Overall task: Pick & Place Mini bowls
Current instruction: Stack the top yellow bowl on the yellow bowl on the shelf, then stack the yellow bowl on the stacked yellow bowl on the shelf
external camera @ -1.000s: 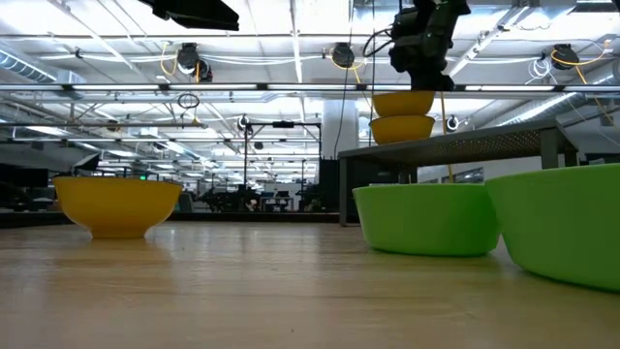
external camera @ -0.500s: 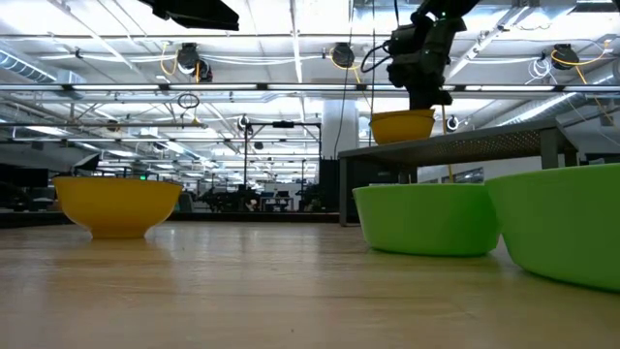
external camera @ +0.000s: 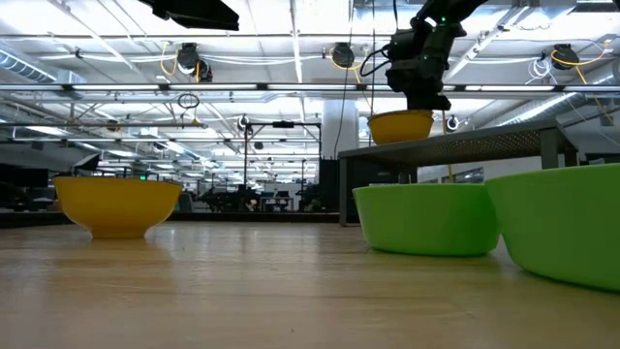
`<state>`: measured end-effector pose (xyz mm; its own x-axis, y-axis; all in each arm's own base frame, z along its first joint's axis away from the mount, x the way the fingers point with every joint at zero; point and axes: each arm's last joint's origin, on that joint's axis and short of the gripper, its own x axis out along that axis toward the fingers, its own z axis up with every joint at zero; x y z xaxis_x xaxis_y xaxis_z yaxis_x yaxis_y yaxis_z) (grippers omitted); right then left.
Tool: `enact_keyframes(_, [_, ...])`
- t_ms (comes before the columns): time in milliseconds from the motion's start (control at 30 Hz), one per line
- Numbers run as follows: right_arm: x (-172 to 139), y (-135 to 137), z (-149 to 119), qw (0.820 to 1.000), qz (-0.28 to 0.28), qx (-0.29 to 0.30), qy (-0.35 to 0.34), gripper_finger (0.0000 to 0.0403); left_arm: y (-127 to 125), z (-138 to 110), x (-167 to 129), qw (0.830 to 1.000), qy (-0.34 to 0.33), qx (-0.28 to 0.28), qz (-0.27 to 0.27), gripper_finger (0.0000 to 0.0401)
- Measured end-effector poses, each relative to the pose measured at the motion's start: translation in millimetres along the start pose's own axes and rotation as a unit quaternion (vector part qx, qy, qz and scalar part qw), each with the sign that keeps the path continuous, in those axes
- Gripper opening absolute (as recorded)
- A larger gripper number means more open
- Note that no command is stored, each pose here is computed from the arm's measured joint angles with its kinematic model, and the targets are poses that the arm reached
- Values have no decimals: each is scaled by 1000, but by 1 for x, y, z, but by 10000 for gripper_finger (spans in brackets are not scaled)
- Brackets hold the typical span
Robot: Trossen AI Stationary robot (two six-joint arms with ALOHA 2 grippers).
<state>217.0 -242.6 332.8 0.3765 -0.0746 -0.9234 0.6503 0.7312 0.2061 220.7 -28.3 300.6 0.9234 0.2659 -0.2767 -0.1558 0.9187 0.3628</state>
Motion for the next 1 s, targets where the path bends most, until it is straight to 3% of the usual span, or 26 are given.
enact_keyframes(300, [-12, 4, -1, 1000, -4, 0, -30, 76, 0, 0, 0, 1000, 0, 0, 0, 243])
enact_keyframes(600, [-58, 17, -6, 985, -9, -34, -168, 96, 0, 0, 0, 1000, 0, -1, 0, 243])
enact_keyframes(767, [-82, 46, -15, 969, 10, -93, -229, 96, 0, 0, 0, 1000, 0, -17, 0, 244])
enact_keyframes(900, [-94, 80, -28, 946, 97, -170, -260, 90, 0, 0, 0, 999, 0, -51, 0, 244])
enact_keyframes(1000, [-92, 109, -45, 908, 186, -246, -282, 87, 0, 0, 0, 998, 0, -66, 0, 244])
